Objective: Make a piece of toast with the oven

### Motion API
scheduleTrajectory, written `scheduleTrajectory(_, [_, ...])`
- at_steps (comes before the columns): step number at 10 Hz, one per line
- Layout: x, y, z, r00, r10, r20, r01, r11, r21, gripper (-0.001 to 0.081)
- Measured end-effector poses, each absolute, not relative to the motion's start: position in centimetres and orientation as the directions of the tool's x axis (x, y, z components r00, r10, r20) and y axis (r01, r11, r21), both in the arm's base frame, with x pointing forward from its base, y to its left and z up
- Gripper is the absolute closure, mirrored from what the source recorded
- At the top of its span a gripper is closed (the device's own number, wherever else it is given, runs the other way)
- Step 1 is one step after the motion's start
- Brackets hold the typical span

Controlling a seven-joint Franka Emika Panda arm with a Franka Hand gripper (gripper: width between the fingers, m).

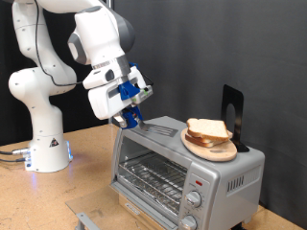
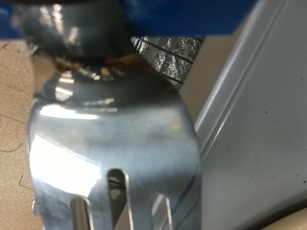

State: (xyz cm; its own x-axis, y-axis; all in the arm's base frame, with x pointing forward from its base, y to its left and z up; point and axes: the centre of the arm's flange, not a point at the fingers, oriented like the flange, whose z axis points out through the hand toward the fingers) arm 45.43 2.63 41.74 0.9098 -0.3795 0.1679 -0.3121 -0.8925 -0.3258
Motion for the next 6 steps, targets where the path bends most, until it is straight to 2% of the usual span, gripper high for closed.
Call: scheduleTrajectory(6, [47.4,4.3,40.9,0.907,-0.388,0.163,-0.317,-0.884,-0.343,0.0328])
